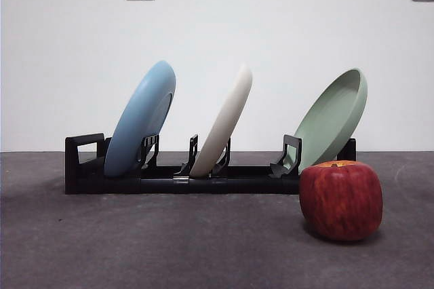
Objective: Take the blue plate from the plate rack,put the plate on the table,take the apple from the table,put the apple in the plate
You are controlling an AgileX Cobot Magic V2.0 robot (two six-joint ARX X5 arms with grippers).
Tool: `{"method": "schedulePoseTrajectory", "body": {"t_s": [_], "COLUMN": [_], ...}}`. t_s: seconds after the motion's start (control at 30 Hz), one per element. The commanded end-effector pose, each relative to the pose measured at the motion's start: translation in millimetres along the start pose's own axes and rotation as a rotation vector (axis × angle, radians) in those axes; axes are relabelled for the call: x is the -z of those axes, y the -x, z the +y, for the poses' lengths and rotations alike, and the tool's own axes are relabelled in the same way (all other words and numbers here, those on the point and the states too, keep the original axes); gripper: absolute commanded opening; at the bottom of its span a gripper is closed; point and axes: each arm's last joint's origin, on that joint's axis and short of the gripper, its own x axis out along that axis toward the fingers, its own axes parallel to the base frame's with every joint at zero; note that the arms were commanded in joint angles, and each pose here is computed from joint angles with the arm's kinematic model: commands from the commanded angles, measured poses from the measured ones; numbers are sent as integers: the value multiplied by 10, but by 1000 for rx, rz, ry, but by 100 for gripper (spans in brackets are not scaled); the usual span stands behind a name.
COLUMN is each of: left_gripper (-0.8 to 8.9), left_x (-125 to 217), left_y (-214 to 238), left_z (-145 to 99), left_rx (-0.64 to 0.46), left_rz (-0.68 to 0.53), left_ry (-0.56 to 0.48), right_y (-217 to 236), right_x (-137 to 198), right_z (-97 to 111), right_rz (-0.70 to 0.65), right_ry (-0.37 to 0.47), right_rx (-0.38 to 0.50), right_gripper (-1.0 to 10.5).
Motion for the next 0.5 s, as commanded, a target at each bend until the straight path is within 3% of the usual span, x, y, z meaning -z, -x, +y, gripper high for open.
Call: {"method": "schedulePoseTrajectory", "body": {"t_s": [0.03,0.13,0.5], "left_gripper": [407,409,409], "left_x": [13,10,-151], "left_y": [-87,-185,-740], "left_z": [55,95,153], "left_rx": [4,11,20], "left_rz": [37,56,77], "left_ry": [23,41,37], "right_y": [-7,-8,-9], "right_x": [-9,-6,-6], "right_z": [-2,-3,-5], "right_rz": [1,3,3], "right_ry": [13,11,10], "right_rx": [-3,-3,0], "right_gripper": [280,423,409]}}
